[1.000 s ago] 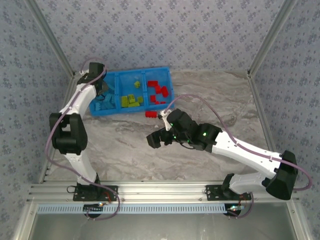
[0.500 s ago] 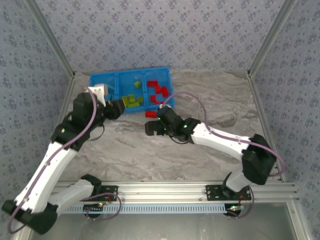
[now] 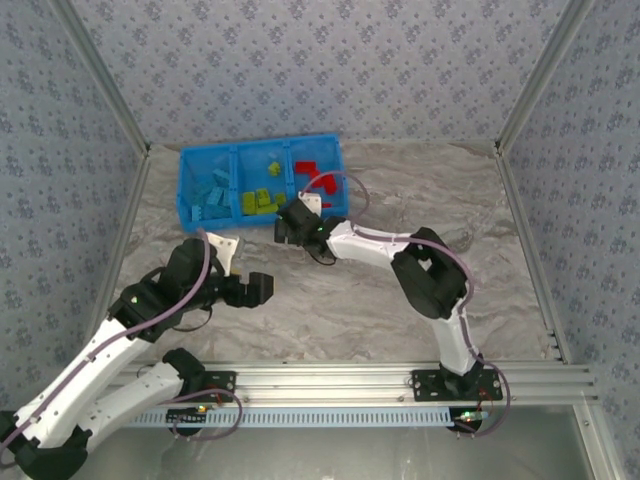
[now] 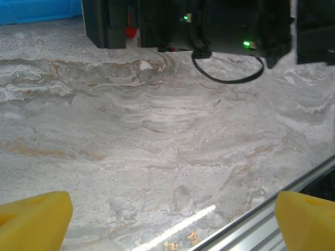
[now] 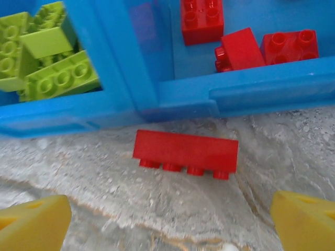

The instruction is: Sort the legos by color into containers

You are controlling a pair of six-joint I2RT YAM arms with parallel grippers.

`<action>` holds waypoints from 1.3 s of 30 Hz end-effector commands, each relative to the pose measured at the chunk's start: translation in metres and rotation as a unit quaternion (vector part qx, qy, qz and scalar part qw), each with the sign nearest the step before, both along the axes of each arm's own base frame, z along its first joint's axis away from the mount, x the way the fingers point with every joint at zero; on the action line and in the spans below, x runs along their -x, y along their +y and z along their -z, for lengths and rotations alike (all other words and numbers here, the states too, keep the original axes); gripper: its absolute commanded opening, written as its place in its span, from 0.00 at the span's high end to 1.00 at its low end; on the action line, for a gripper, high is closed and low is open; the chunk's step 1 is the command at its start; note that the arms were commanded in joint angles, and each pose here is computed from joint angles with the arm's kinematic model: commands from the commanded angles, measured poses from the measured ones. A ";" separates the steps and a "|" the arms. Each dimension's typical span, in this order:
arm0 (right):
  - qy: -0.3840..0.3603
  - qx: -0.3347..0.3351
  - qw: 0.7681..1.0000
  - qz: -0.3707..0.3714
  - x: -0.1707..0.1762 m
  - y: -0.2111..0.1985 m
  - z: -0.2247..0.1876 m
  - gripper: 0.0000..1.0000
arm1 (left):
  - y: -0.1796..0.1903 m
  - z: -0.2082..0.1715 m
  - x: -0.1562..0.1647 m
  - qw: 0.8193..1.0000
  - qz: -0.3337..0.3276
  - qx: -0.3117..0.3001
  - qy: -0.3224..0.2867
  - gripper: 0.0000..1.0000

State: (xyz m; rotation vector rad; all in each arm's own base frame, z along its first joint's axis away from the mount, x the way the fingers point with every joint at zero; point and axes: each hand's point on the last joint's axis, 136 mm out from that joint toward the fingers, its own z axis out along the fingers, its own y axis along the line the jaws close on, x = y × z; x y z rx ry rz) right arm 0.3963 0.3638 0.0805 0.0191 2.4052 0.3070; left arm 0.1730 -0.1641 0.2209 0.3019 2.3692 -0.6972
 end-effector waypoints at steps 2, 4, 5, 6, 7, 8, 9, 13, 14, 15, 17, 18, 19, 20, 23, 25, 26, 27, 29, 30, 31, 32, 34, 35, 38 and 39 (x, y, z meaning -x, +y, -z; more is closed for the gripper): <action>-0.006 0.013 0.999 0.046 -0.023 -0.006 0.010 0.00 | 0.001 0.001 0.005 1.000 0.007 -0.001 0.001 0.01; 0.000 0.022 0.998 0.054 -0.026 -0.006 0.018 0.00 | 0.002 0.003 0.005 1.000 0.006 -0.004 0.002 0.01; 0.001 0.025 0.998 0.056 -0.027 -0.006 0.022 0.00 | 0.002 0.003 0.004 1.000 0.004 -0.004 0.002 0.01; 0.002 0.026 0.998 0.054 -0.029 -0.004 0.026 0.01 | 0.003 0.004 0.004 1.000 0.003 -0.005 0.002 0.01; 0.001 0.025 0.998 0.052 -0.030 -0.002 0.029 0.02 | 0.003 0.004 0.004 1.000 0.003 -0.005 0.001 0.01; 0.001 0.025 0.998 0.051 -0.032 -0.001 0.032 0.03 | 0.003 0.005 0.004 1.000 0.002 -0.007 0.003 0.01; 0.001 0.023 0.998 0.052 -0.035 0.000 0.034 0.04 | 0.003 0.006 0.004 1.000 0.002 -0.007 0.002 0.01; 0.012 0.017 0.998 0.061 -0.038 -0.003 0.043 0.11 | 0.003 0.006 0.004 1.000 0.002 -0.007 0.003 0.01; 0.013 0.015 0.998 0.062 -0.038 -0.003 0.045 0.15 | 0.004 0.006 0.004 1.000 0.001 -0.008 0.002 0.01; 0.014 0.016 0.998 0.061 -0.037 -0.004 0.047 0.19 | 0.004 0.005 0.004 1.000 0.000 -0.007 0.002 0.01; 0.018 0.019 0.998 0.060 -0.034 -0.007 0.049 0.27 | 0.004 0.007 0.004 1.000 -0.001 -0.009 0.002 0.01; 0.018 0.019 0.998 0.059 -0.032 -0.008 0.048 0.31 | 0.005 0.007 0.004 1.000 -0.002 -0.010 0.002 0.01; 0.017 0.020 0.998 0.059 -0.030 -0.011 0.046 0.34 | 0.005 0.008 0.004 1.000 -0.002 -0.012 0.002 0.01; 0.016 0.020 0.998 0.057 -0.027 -0.013 0.043 0.37 | 0.005 0.008 0.003 1.000 -0.003 -0.012 0.002 0.01; 0.013 0.016 0.999 0.048 -0.016 -0.023 0.034 0.43 | 0.004 0.007 0.002 1.000 -0.003 -0.010 0.001 0.01; 0.010 0.011 0.999 0.037 -0.006 -0.030 0.024 0.43 | 0.003 0.006 0.001 1.000 -0.003 -0.007 -0.002 0.01; 0.008 0.008 1.000 0.029 0.000 -0.033 0.016 0.43 | 0.003 0.003 0.001 1.000 -0.003 -0.005 -0.005 0.01; 0.006 0.007 1.000 0.019 0.007 -0.037 0.008 0.43 | 0.002 0.002 0.000 1.000 -0.004 -0.003 -0.006 0.01; -0.005 0.005 1.000 0.002 0.020 -0.044 -0.010 0.43 | 0.002 0.000 0.000 1.000 -0.004 -0.001 -0.009 0.01; -0.015 0.002 1.000 -0.006 0.025 -0.048 -0.023 0.43 | 0.002 -0.001 -0.001 1.000 -0.005 0.000 -0.011 0.01; -0.024 0.001 1.000 -0.011 0.030 -0.052 -0.033 0.43 | 0.002 -0.001 -0.002 1.000 -0.006 0.001 -0.013 0.01; -0.040 -0.005 0.999 -0.016 0.033 -0.056 -0.049 0.43 | 0.001 -0.001 -0.003 1.000 -0.006 0.002 -0.014 0.01; -0.074 -0.017 0.997 -0.014 0.033 -0.061 -0.081 0.43 | -0.001 -0.001 -0.005 1.000 -0.007 0.003 -0.016 0.01; -0.095 -0.004 0.995 -0.020 0.030 -0.067 -0.093 0.44 | -0.002 -0.001 -0.006 1.000 -0.006 0.004 -0.017 0.01; -0.124 0.015 0.992 -0.015 0.011 -0.075 -0.113 0.43 | -0.005 -0.001 -0.009 1.000 -0.005 0.006 -0.016 0.01; -0.124 0.018 0.992 -0.013 0.000 -0.077 -0.117 0.42 | -0.005 -0.001 -0.009 1.000 -0.006 0.005 -0.015 0.01</action>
